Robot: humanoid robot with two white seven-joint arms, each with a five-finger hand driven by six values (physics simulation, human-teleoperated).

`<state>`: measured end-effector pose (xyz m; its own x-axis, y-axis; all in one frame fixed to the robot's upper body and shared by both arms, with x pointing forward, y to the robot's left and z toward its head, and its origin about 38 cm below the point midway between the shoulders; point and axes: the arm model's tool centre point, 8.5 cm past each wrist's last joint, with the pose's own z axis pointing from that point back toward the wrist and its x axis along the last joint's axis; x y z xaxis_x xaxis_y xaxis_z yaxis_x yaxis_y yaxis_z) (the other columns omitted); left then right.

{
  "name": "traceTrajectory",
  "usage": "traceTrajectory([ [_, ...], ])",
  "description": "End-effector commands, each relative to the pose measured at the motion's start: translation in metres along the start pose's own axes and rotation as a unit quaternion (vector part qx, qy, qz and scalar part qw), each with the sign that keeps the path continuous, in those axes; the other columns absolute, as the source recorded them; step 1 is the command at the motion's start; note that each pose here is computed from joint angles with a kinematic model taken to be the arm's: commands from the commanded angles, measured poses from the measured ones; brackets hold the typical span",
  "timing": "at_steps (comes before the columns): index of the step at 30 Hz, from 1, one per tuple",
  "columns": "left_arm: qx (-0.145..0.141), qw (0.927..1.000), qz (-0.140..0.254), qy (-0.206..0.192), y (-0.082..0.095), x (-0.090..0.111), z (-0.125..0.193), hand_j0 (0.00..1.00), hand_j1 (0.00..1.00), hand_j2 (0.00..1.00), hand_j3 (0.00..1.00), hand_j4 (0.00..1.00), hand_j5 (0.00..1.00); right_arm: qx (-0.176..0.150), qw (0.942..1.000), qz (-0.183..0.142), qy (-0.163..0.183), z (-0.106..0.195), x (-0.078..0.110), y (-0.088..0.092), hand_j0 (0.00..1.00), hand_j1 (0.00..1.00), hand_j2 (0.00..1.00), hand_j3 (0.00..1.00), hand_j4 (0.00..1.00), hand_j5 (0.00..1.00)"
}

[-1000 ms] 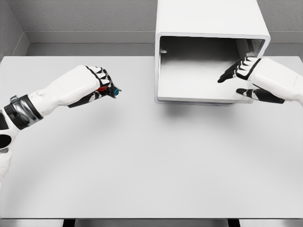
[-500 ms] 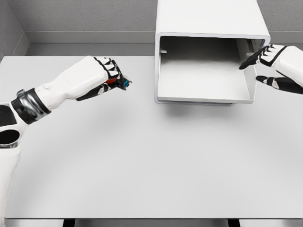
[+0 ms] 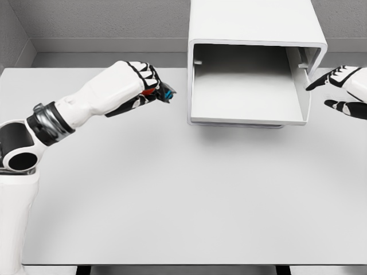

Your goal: Slide open multi-storey tabletop storage cabinets and put open load switch and slide close multi-storey tabletop storage cabinets

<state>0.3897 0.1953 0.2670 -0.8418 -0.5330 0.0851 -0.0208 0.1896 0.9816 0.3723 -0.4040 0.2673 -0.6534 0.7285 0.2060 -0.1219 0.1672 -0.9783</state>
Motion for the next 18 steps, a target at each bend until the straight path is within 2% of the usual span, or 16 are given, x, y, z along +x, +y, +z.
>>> traceTrajectory([
  [1,0.007,0.9999,0.007,-0.004,0.0,0.003,-0.004,0.4,0.4,0.4,0.4,0.4,0.4,-0.013,0.9998,0.008,0.011,0.007,-0.006,-0.014,0.62,0.62,0.62,0.62,0.62,0.62],
  [13,0.025,0.9992,0.015,-0.028,0.002,0.016,-0.024,0.4,0.4,0.4,0.4,0.4,0.4,-0.016,0.9992,0.009,0.034,0.018,-0.018,-0.019,0.64,0.64,0.64,0.64,0.64,0.64],
  [18,0.031,0.9988,0.015,-0.035,0.005,0.018,-0.029,0.4,0.4,0.4,0.4,0.4,0.4,0.0,0.9992,0.0,0.04,0.023,-0.019,-0.005,0.64,0.64,0.64,0.64,0.64,0.64],
])
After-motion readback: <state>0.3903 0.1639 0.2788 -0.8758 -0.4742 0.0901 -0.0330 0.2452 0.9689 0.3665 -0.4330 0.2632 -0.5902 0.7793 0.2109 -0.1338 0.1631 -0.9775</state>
